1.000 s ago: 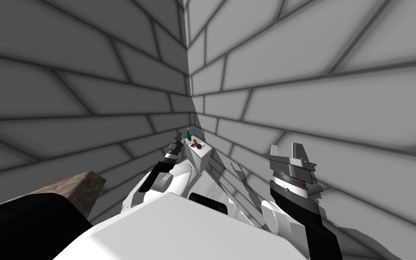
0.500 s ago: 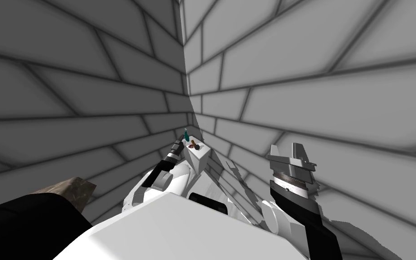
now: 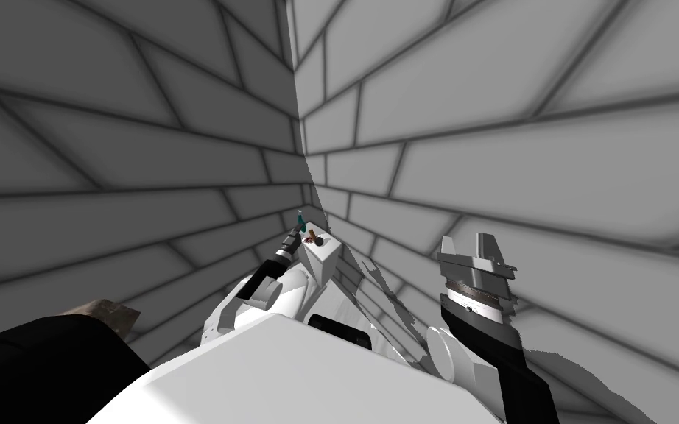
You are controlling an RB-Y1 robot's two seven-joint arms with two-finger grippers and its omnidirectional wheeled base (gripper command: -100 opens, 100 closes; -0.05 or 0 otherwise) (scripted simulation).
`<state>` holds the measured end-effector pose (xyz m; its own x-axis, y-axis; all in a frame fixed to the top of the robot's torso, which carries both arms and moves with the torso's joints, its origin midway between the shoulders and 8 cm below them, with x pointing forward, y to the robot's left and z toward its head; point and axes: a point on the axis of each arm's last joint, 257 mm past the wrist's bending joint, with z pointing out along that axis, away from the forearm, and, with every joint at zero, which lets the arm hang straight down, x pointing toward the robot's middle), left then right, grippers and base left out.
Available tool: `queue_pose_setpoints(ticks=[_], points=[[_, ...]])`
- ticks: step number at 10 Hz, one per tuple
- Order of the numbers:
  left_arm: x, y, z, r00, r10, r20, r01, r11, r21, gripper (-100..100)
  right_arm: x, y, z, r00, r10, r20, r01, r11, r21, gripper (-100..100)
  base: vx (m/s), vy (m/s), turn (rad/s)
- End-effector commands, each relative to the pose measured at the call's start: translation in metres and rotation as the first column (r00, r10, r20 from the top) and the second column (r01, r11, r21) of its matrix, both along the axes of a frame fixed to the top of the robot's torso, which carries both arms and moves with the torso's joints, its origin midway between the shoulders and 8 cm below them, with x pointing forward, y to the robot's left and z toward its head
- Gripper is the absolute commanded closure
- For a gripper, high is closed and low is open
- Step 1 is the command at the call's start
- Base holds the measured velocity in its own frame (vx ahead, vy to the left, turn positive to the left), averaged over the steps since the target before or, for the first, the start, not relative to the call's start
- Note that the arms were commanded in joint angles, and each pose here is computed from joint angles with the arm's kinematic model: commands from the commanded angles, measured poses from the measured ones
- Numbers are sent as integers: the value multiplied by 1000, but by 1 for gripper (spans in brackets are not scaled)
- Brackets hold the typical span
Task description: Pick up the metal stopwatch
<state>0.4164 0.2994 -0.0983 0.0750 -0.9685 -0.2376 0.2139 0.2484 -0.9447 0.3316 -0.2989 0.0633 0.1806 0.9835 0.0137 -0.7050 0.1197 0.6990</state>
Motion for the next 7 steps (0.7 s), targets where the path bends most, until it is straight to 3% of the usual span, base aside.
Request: queue_pose_setpoints(ticks=[1,3,6,7], points=[[5,3,-13,999,5,-50,-5,1000,8,-100,0,0,0,1000,0,0,0,1000,0,0,26,-10,-42],[10,8,-33,992,13,-123,-10,1000,26,-100,0,0,0,1000,0,0,0,1000,0,0,48,-16,-66],[13,13,-48,984,22,-179,-16,999,36,-100,0,0,0,1000,0,0,0,1000,0,0,27,-9,-28],[15,16,-60,975,29,-221,-19,999,48,-100,0,0,0,1000,0,0,0,1000,0,0,26,-10,-32]])
